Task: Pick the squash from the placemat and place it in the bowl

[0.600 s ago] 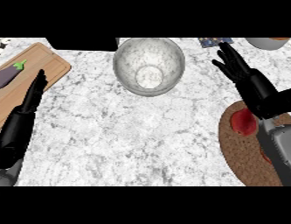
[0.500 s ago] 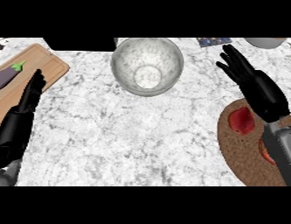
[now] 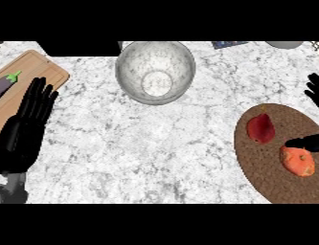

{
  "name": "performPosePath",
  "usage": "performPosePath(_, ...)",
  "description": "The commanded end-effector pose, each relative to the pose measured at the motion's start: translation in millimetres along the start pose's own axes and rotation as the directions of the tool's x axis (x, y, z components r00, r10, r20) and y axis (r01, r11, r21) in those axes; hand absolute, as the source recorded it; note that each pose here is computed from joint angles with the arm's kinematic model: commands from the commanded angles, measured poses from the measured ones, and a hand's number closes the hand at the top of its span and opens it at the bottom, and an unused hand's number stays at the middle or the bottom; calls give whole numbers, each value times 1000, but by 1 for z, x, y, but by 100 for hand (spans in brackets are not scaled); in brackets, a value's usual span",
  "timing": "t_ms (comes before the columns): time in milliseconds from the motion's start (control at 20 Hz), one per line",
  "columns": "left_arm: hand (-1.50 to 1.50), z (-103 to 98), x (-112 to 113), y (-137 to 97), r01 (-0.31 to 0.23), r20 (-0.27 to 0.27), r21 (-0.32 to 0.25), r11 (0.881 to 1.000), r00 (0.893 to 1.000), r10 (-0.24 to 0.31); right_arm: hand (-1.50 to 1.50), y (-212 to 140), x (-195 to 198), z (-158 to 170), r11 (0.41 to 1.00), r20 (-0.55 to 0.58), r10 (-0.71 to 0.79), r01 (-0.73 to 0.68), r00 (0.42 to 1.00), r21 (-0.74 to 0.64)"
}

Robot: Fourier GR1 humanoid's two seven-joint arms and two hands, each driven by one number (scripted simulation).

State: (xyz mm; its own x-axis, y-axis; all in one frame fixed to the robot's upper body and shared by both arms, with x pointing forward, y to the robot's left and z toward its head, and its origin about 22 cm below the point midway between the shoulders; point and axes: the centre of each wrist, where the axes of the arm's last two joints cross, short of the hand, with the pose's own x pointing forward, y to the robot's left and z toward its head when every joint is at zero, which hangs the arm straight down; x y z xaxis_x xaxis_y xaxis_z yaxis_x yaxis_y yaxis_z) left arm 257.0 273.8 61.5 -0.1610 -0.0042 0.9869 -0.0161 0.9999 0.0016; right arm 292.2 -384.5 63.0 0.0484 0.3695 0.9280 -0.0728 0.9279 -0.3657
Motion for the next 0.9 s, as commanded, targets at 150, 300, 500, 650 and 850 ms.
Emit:
performPosePath(150, 0, -10, 10, 22, -98, -30, -42, 994, 995, 97, -150, -57, -21, 6, 967, 38, 220, -213, 975, -142)
performPosePath(300, 0, -24, 14, 20, -113, -40, -27, 993, 993, 112, -150, -75, 16, -16, 927, -17, 370, -370, 929, -60)
performPosePath(500, 0, -12, 1, 11, -95, -45, -71, 993, 995, 92, -150, -87, 46, -16, 804, -169, 583, -536, 795, 257)
performPosePath(650, 0, -23, 6, 8, -108, -23, -77, 991, 994, 107, -150, -92, 53, -11, 638, -206, 734, -551, 647, 538)
performPosePath(850, 0, -28, 2, 16, -87, -33, -39, 995, 996, 86, -150, -83, 82, -24, 480, -153, 810, -491, 566, 727)
